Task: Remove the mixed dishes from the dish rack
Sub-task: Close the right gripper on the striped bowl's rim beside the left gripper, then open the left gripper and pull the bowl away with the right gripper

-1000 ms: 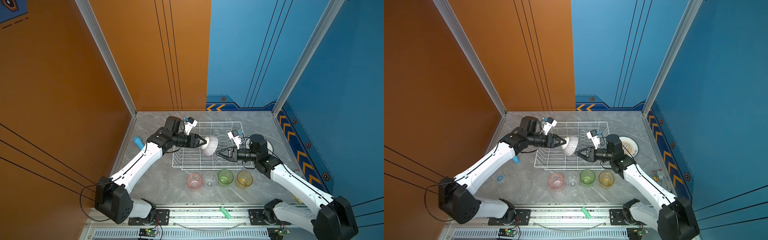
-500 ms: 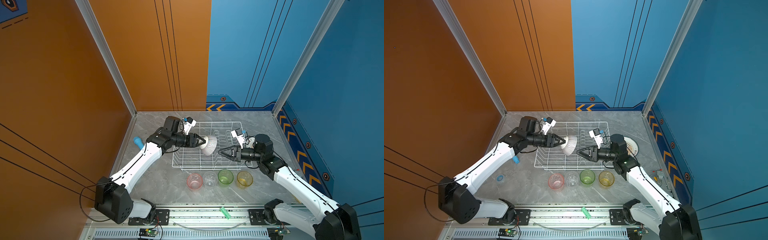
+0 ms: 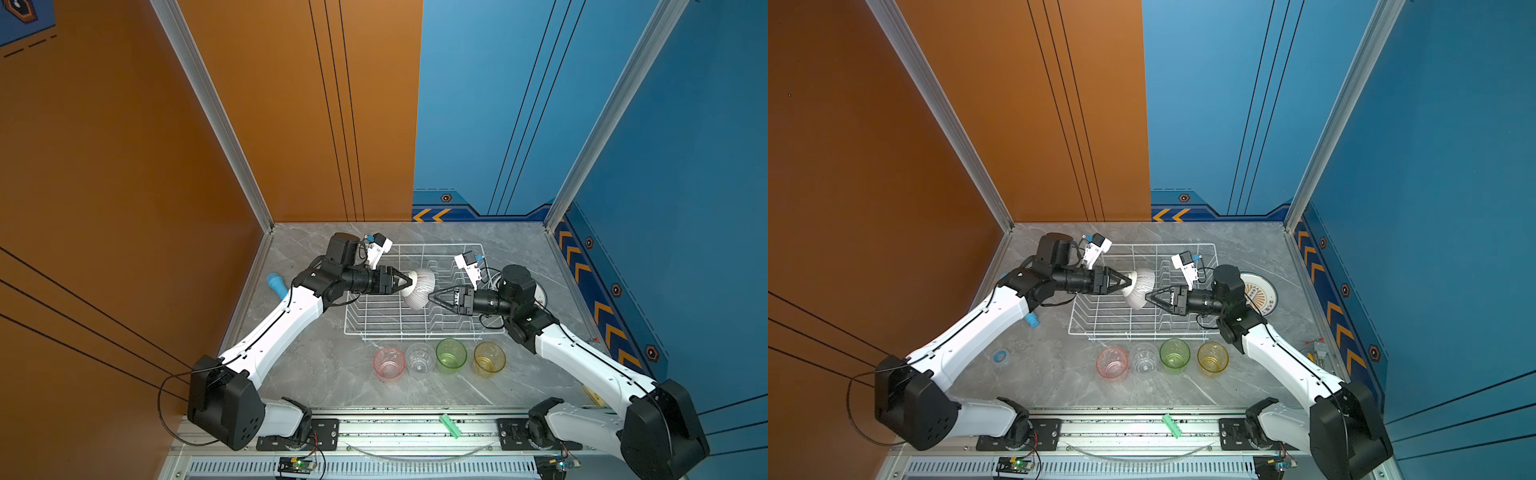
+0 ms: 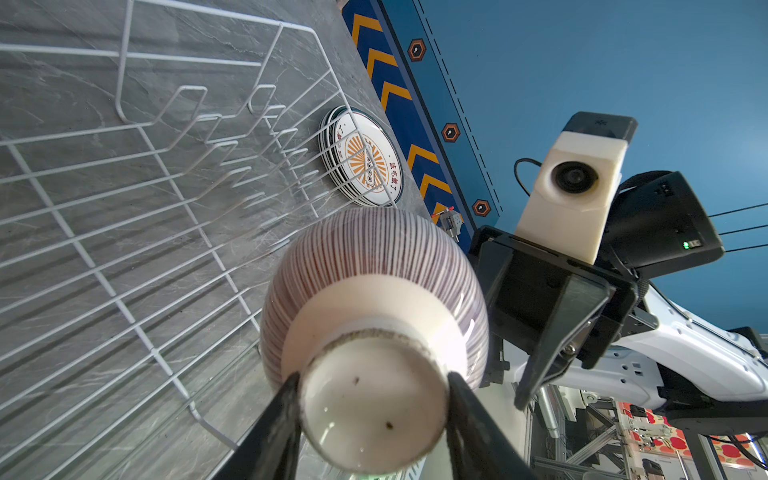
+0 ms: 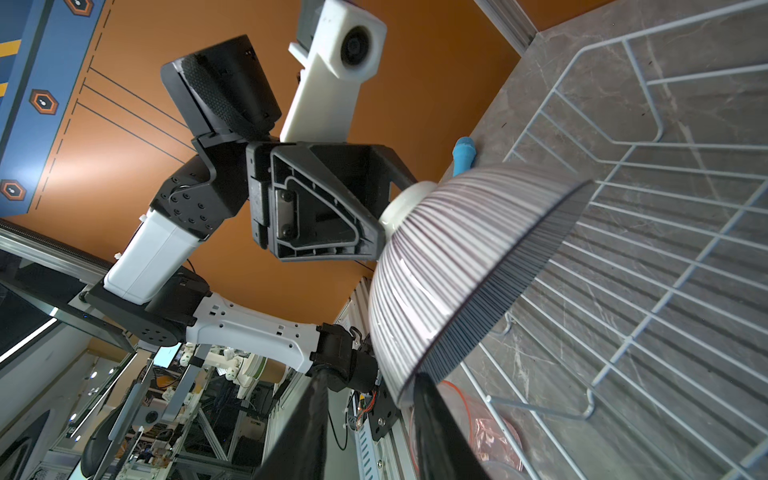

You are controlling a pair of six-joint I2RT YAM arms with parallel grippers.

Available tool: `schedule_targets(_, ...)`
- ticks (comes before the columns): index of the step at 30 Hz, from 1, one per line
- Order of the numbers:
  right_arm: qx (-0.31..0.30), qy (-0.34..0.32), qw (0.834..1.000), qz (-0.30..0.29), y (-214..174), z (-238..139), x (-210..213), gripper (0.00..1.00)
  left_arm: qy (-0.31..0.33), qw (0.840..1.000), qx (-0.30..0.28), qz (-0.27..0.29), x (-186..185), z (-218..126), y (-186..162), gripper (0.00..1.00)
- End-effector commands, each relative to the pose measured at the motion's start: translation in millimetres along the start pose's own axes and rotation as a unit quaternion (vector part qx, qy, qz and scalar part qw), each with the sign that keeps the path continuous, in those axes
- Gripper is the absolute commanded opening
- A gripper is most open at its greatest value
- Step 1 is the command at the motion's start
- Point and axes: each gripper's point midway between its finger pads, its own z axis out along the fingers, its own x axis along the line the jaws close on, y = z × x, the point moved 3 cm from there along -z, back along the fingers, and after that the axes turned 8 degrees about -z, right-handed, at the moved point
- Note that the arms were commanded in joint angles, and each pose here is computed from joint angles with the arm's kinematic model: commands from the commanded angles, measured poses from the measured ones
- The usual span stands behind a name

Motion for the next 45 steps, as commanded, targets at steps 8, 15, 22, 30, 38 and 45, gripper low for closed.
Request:
schedule_targets(8, -0.021, 0.051, 0.998, -0.017, 18, 13, 17, 0.31, -0.068, 0.997, -0.029, 0.035, -28, -4, 10, 0.45)
schedule_targets(15, -0.035, 0.068, 0.997, -0.021, 27, 16, 21, 0.26, -0.08, 0.996, -0.023, 0.038, -33, 0, 8, 0.45)
schedule_targets(22, -0.054, 0.089, 0.994, -0.013, 38, 19, 21, 0.12, -0.092, 0.995, -0.02, 0.037, -35, 4, 6, 0.45)
schedule_targets(30, -0.065, 0.089, 0.994, 0.003, 44, 20, 13, 0.0, -0.094, 0.995, -0.014, 0.036, -35, 8, 4, 0.46)
schedule_targets(38, -0.055, 0.098, 0.994, 0.0, 43, 21, 16, 0.0, -0.063, 0.997, -0.029, 0.046, -31, 4, 4, 0.7)
schedule_targets(45, -0.034, 0.101, 0.994, -0.017, 39, 22, 26, 0.0, -0.037, 0.995, -0.073, 0.056, -30, -20, 16, 0.99)
